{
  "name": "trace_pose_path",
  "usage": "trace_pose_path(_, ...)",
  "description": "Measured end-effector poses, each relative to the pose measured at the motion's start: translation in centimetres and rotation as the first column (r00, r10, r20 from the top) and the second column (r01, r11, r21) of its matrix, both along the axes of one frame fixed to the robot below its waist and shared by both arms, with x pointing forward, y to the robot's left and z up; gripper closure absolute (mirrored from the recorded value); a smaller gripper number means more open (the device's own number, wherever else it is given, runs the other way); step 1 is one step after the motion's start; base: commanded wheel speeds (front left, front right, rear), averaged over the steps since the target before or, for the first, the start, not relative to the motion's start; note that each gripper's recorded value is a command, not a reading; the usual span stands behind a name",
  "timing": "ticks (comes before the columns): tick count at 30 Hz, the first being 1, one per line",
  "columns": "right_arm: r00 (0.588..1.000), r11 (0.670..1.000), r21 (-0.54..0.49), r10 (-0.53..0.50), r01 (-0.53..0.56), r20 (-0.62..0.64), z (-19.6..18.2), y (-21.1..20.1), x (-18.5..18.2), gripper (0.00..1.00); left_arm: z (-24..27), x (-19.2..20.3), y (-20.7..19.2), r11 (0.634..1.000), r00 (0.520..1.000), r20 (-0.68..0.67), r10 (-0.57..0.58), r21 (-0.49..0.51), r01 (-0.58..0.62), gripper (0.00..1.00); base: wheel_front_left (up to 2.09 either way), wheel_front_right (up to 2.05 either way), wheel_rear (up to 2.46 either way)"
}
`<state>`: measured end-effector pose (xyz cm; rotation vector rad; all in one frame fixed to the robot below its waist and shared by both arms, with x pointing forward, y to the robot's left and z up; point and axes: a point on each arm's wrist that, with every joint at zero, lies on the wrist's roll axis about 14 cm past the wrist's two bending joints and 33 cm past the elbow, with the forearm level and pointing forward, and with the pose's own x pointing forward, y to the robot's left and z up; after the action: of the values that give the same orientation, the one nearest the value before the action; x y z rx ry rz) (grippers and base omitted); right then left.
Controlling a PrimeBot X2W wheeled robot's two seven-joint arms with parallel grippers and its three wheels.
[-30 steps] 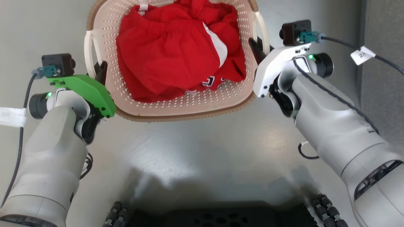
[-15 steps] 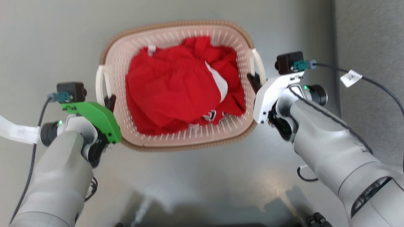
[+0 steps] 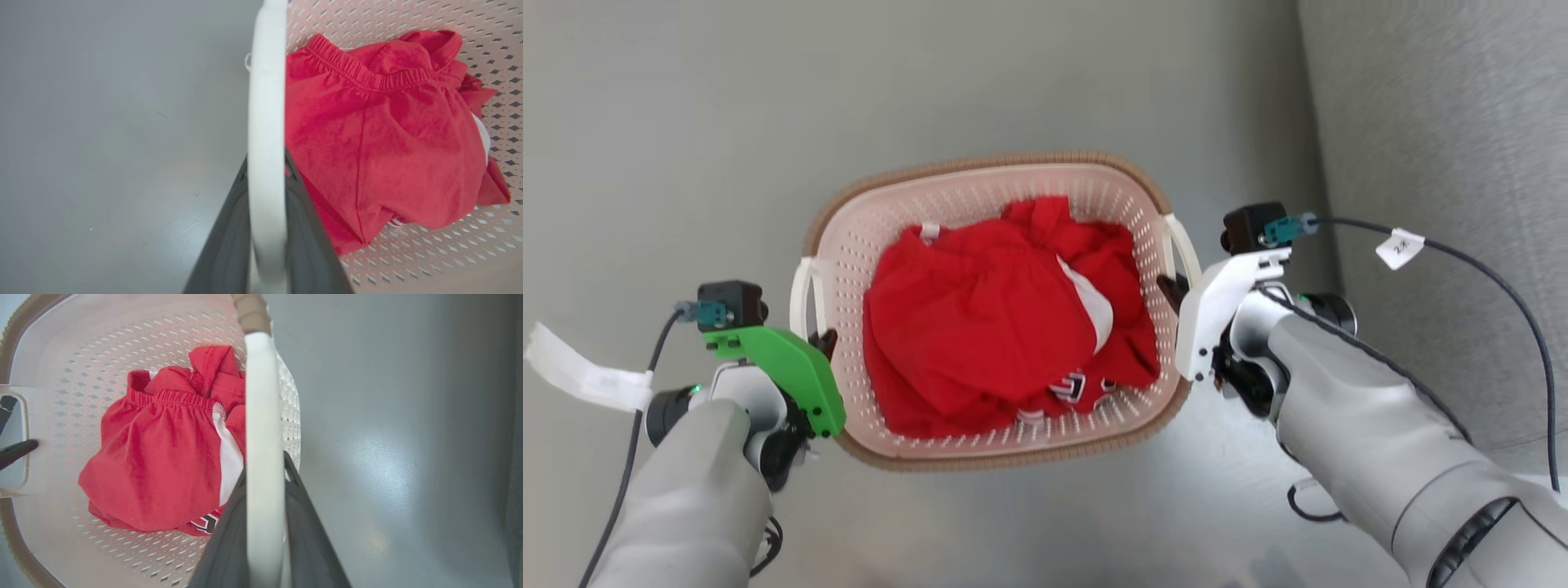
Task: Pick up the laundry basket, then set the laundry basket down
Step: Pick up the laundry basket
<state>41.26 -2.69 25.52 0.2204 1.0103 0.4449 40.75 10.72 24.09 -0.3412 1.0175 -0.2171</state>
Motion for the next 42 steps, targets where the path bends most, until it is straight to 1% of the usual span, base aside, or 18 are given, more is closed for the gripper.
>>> trace_pose_path(4, 1.0, 1.0, -0.002, -0.018, 0.018, -0.015, 1.1, -0.5, -1.1, 1.0, 1.1, -0.9, -0.5, 1.0, 1.0, -0.004, -0.017, -0.005, 0.017, 1.0, 0.0, 0.0, 0.0)
trace_pose_path(19, 0.993, 0.998, -0.065, -0.009, 0.002, -0.114, 3.2, -2.5, -7.8, 1.0, 3.7, -7.0, -2.6, 0.997, 0.995, -0.076, -0.071, -0.029, 0.069, 1.0, 0.0, 0.0, 0.0)
trace_pose_path(25, 0.992, 0.998, -0.07, -0.008, -0.001, -0.124, 4.2, -2.8, -9.3, 1.0, 4.7, -8.3, -2.8, 0.996, 0.993, -0.08, -0.087, -0.024, 0.085, 1.0, 0.0, 0.0, 0.0)
trace_pose_path(35, 0.993, 0.998, -0.065, -0.013, 0.005, -0.119, 5.6, -2.8, -10.3, 1.0, 6.1, -8.9, -2.9, 0.994, 0.992, -0.062, -0.106, -0.014, 0.105, 1.0, 0.0, 0.0, 0.0)
trace_pose_path(42, 0.991, 0.998, -0.064, -0.01, 0.002, -0.131, 5.8, -2.8, -10.5, 1.0, 6.2, -9.0, -2.8, 0.995, 0.992, -0.071, -0.104, -0.014, 0.103, 1.0, 0.0, 0.0, 0.0)
